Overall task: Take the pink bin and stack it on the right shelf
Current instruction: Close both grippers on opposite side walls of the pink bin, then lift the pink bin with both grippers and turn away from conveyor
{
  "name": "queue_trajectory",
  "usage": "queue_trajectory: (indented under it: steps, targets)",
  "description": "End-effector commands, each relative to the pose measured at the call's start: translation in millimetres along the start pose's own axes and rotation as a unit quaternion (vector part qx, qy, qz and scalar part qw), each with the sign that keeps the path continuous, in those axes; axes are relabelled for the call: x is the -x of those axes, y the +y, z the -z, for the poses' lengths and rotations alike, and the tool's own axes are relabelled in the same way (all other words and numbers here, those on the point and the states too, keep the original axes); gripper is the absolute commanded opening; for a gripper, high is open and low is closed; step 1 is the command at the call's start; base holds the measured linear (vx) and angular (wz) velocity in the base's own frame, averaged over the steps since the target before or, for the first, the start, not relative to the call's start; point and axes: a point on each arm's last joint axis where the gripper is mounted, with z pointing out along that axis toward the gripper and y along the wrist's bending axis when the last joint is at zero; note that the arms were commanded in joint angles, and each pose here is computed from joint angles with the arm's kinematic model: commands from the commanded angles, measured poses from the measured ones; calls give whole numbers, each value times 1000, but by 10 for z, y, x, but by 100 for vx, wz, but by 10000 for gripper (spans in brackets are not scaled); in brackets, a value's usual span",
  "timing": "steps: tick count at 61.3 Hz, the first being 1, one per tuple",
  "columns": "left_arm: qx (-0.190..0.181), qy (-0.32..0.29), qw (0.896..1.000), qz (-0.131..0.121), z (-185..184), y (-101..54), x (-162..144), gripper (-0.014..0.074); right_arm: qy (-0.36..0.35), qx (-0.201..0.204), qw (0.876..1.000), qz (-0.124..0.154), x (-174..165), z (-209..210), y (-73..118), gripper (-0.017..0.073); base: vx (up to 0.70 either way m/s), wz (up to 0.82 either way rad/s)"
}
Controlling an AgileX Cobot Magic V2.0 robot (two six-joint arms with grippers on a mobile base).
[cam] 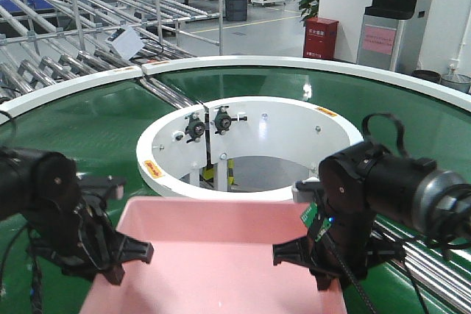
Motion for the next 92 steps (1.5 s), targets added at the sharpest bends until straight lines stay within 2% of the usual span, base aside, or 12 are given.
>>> queue_trajectory:
  steps: [1, 8, 11, 16, 21, 28, 35, 92]
  targets:
    - [1, -98, 995, -32, 584, -64, 28, 146, -118, -34, 992, 25, -10, 572, -93, 46, 0, 0]
    - [15, -138, 990, -39, 852, -148, -74, 146, -158, -37, 987, 3, -205, 739, -164, 48, 0, 0]
    - [25, -153, 987, -40, 933, -187, -157, 146, -166, -29, 986, 7, -283, 758, -203, 49, 0, 1]
    - [31, -172, 984, -26, 1031, -215, -314, 146, -185, -12, 983, 11, -390, 859, -267, 49, 0, 1]
    - [14, -188, 982, -21, 1078, -281, -507, 146, -192, -6, 981, 6, -476, 975, -338, 51, 0, 0]
    - [-6, -205, 978, -25, 1093, -340, -644, 146, -199, -1, 980, 0, -515, 1060, -377, 53, 0, 0]
    - [-9, -208, 978, -25, 1110, -340, -656, 146, -199, 2, 980, -6, -514, 1062, -378, 53, 0, 0]
    - [-8, -208, 978, -25, 1109, -339, -657, 146, -200, 1, 980, -6, -514, 1064, -380, 53, 0, -1]
